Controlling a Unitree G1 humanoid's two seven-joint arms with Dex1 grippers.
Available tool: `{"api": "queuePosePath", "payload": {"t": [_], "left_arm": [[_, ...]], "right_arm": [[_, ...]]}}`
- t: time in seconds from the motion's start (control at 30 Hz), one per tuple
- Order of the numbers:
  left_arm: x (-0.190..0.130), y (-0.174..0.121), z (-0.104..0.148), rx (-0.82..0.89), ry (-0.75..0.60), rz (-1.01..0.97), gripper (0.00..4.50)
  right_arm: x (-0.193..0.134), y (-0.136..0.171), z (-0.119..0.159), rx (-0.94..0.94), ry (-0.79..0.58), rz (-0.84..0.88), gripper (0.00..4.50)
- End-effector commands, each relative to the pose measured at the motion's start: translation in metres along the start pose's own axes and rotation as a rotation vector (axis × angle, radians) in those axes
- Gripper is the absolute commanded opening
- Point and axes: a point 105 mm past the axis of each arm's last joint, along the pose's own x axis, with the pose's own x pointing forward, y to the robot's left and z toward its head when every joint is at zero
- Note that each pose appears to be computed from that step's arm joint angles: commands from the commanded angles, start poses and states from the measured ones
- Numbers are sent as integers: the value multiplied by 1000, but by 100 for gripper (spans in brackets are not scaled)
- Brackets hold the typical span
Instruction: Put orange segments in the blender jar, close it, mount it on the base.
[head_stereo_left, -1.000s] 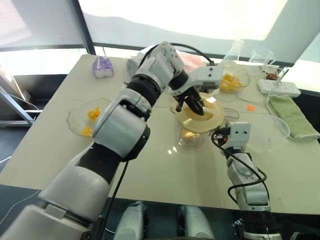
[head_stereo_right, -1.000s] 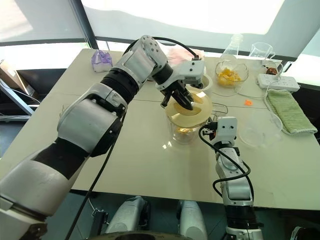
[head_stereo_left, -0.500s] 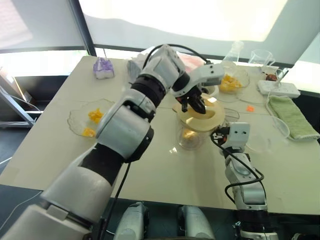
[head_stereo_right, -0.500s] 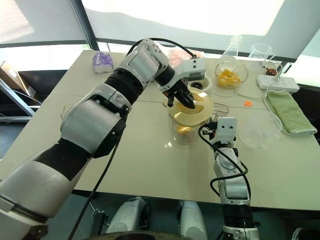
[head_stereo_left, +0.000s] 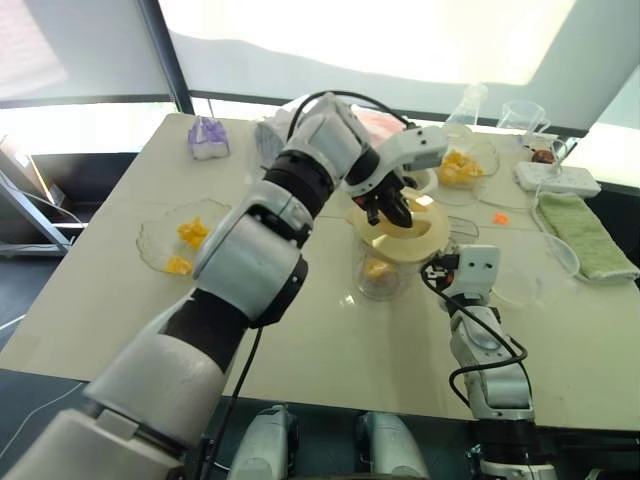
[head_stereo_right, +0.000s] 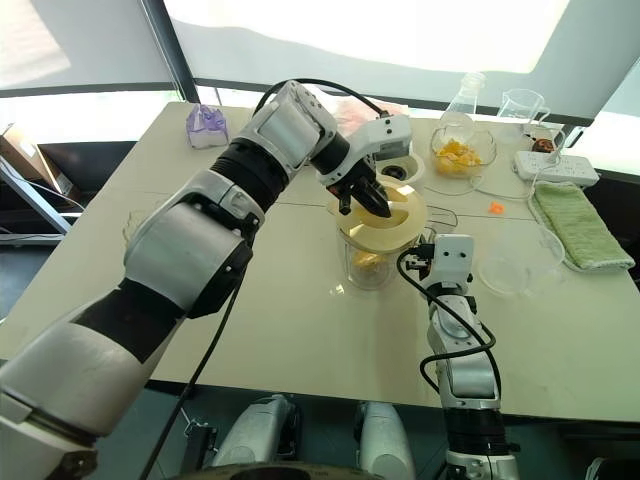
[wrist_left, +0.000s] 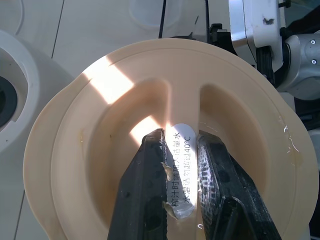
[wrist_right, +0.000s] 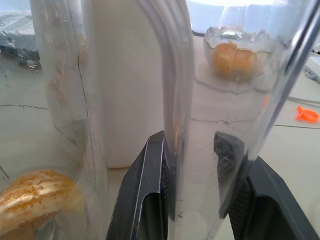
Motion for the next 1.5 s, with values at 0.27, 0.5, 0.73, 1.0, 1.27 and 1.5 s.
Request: {"api": "queuePosePath", "payload": {"t": [0.27, 0.5, 0.73, 1.0, 1.27, 1.5], "left_arm": [[27, -1, -27, -73, 46, -2, 217], [19, 2, -20, -4, 42, 18, 449], [-8, 17, -1, 195, 79, 151, 449], [-23, 24, 30, 349, 62, 273, 449], [-40, -11, 63, 177, -105, 12, 449], [-63, -5, 70, 165, -111, 89, 449]], "right_arm": [[2, 9, 19, -150, -94, 57, 90], [-1, 9, 13, -168, -83, 72, 90], [-3, 8, 9, -187, -73, 83, 90], [0, 10, 2, -203, -57, 100, 90], [0, 6, -11, -218, 6, 100, 90], [2, 4, -16, -212, 31, 102, 90]]}}
